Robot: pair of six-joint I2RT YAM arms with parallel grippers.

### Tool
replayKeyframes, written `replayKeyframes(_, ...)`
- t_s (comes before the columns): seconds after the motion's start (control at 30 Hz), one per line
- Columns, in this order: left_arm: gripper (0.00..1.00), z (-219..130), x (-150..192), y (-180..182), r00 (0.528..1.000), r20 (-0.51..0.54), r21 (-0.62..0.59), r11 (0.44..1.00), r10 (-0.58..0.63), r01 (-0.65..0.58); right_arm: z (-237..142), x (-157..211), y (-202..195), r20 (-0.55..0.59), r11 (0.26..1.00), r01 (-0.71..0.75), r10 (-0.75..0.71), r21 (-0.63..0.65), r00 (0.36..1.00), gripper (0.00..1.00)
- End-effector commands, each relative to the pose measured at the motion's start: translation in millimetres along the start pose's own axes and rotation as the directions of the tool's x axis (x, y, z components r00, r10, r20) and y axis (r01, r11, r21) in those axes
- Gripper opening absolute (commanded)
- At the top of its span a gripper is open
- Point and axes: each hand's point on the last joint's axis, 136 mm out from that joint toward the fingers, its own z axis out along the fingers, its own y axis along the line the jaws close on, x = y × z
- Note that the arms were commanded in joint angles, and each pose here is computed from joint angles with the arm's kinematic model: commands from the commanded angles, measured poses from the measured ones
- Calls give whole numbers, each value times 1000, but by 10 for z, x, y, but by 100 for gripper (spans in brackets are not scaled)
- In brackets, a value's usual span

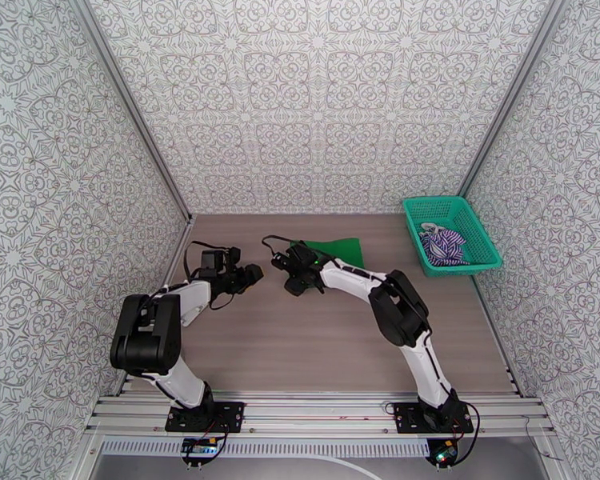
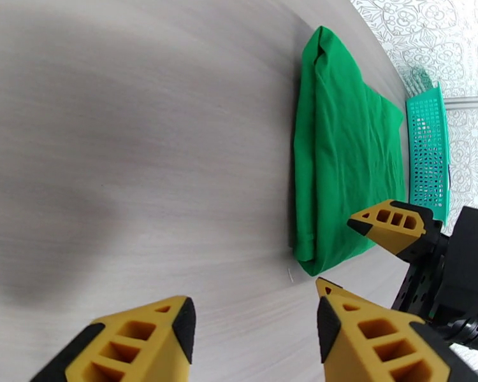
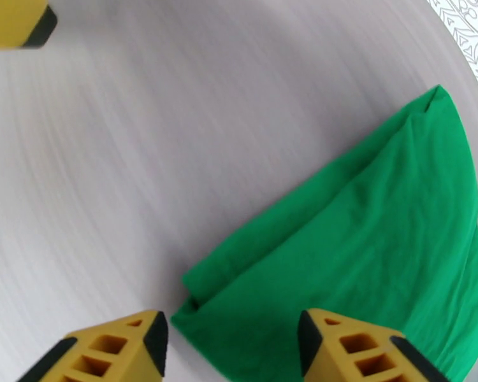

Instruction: Fold and stack the mixed laundry pile

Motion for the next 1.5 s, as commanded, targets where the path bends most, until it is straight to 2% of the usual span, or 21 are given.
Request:
replayKeyframes(0.0,57,17,-54,84,998,30,-8,999,-51,52,113,138,95,-53,998,-21,19,-50,998,52)
replayKeyframes(0.13,57,31,-98,76,997,39,-6,998,-63,64,157,176,141,-62,996,-43,39,-75,997,46)
replayKeyframes(0.3,57,50,-93,37,997,37,10,997,-73,73,114,112,70,-42,994,-82,78,-77,996,24)
replayKeyframes(0.47,57,135,-17,-46,992,30,43,992,-119,118,-199,-107,-132,68,982,-153,161,-109,985,16)
replayKeyframes(0.63,60,325,18,-168,974,68,86,973,-218,212,-465,-242,-313,160,961,-217,244,-169,957,12)
replayKeyframes(0.83,60,641,30,-443,953,56,190,940,-299,284,-489,-194,-352,157,956,-222,253,-192,955,10)
replayKeyframes(1.1,69,947,133,-617,934,50,168,925,-354,341,-469,-150,-321,153,951,-219,255,-217,955,9)
replayKeyframes(1.27,68,1098,239,-625,916,71,89,917,-396,389,-504,-193,-316,172,950,-212,254,-229,952,8)
replayKeyframes(1.47,68,1270,141,-720,905,87,68,909,-416,411,-537,-197,-301,190,946,-206,256,-250,948,6)
